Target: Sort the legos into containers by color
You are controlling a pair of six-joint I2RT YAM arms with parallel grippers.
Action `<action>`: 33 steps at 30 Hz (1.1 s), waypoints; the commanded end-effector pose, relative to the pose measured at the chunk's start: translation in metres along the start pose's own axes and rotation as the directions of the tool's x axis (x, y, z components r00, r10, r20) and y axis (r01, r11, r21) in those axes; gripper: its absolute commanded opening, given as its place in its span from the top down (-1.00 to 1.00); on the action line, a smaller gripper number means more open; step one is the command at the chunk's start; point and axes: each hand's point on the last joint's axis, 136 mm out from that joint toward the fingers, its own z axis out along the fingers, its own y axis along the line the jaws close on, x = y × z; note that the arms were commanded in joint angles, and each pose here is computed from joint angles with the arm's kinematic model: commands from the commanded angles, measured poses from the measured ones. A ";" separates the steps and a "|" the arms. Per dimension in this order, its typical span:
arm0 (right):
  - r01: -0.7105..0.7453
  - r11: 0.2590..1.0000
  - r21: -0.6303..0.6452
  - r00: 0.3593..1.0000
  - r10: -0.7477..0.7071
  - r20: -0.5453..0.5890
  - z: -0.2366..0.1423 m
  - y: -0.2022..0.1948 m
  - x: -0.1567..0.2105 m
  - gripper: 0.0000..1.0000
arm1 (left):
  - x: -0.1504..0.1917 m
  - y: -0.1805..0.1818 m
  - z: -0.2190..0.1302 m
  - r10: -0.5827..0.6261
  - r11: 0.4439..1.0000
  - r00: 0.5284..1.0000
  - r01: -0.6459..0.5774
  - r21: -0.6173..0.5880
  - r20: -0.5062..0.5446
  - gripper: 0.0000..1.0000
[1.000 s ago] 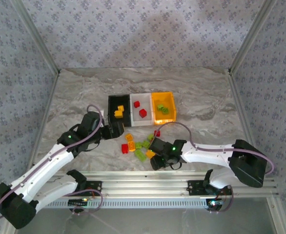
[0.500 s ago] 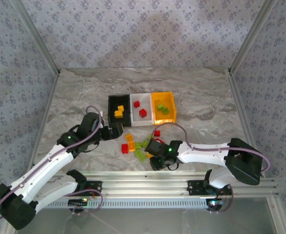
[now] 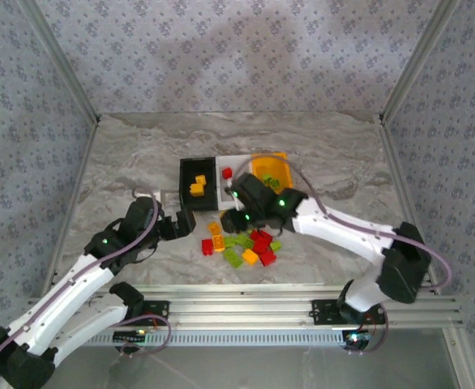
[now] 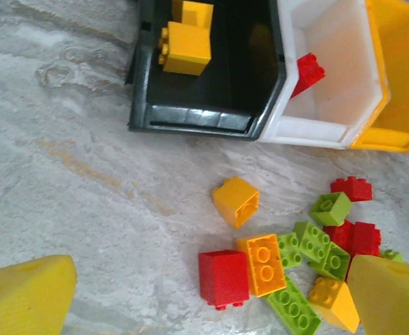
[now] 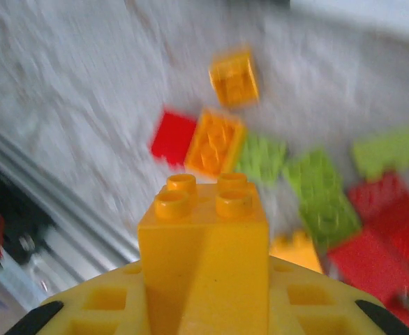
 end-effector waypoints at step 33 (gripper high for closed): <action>-0.116 0.993 0.004 0.953 0.110 0.281 0.037 -0.030 -0.146 -0.39 | 0.039 -0.028 0.033 0.073 0.993 0.981 -0.055 0.106 -0.180 -0.66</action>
